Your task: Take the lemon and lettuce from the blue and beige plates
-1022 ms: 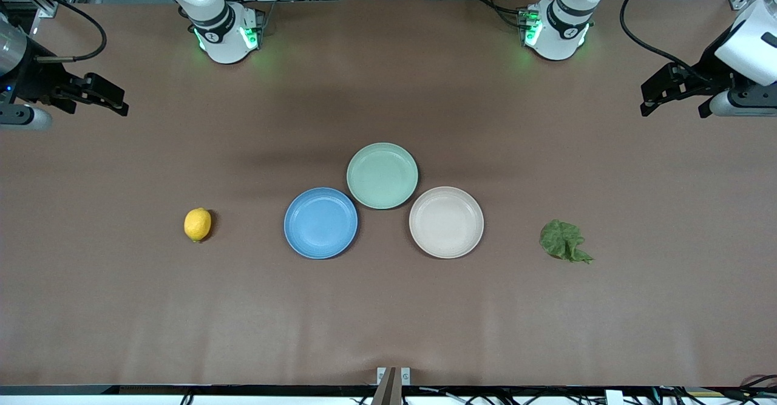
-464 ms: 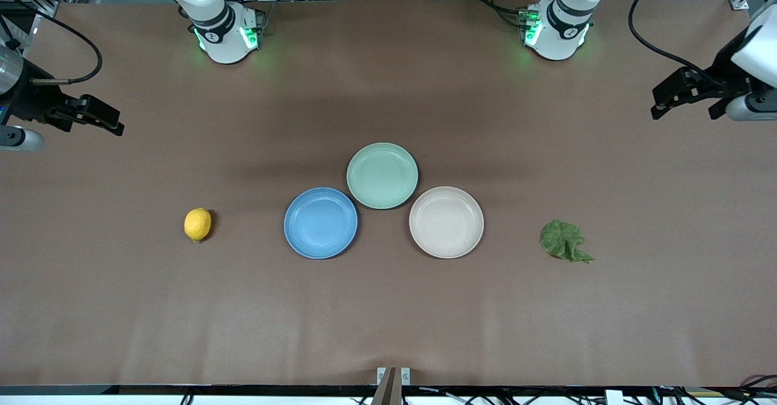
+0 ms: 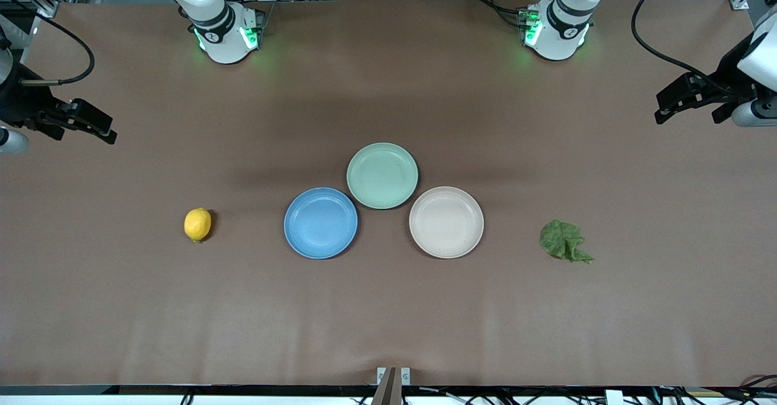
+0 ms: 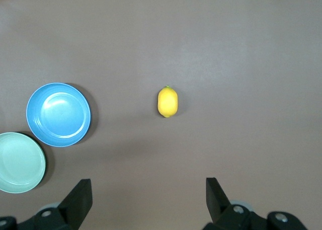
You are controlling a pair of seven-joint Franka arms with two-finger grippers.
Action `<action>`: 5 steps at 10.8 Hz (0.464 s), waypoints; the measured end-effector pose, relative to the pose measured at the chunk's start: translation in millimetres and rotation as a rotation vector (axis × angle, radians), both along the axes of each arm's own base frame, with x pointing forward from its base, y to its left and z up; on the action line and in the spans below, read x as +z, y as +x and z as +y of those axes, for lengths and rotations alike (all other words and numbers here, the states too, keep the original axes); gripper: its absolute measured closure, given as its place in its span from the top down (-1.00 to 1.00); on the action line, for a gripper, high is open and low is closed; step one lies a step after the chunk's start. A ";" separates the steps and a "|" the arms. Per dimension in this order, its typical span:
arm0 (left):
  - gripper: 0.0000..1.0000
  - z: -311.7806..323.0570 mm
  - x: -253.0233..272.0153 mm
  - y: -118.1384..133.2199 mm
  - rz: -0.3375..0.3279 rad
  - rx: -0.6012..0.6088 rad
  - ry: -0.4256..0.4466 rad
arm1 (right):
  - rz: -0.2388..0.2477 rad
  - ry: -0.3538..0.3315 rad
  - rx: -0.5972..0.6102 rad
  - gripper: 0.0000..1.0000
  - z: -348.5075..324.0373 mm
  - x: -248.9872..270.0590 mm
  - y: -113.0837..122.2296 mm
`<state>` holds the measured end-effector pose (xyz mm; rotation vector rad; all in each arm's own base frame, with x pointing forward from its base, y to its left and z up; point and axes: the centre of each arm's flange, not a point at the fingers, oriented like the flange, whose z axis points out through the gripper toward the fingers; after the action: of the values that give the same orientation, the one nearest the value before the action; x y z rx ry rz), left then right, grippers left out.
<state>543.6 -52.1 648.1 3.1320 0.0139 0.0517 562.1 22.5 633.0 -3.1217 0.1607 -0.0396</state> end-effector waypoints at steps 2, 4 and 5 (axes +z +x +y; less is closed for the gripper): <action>1.00 5.2 -1.2 1.3 0.002 0.010 0.000 | -0.006 0.000 0.000 1.00 0.0 0.4 0.7; 1.00 7.3 -0.8 1.5 0.001 0.013 0.000 | -0.010 0.000 -0.001 1.00 -0.4 0.7 1.2; 1.00 7.2 -1.0 1.7 0.001 0.013 0.000 | -0.010 0.000 -0.002 1.00 -1.3 0.7 1.3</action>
<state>545.3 -44.9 647.1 3.1318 0.0346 0.0504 563.3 21.2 633.8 -3.1211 0.1643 -0.0553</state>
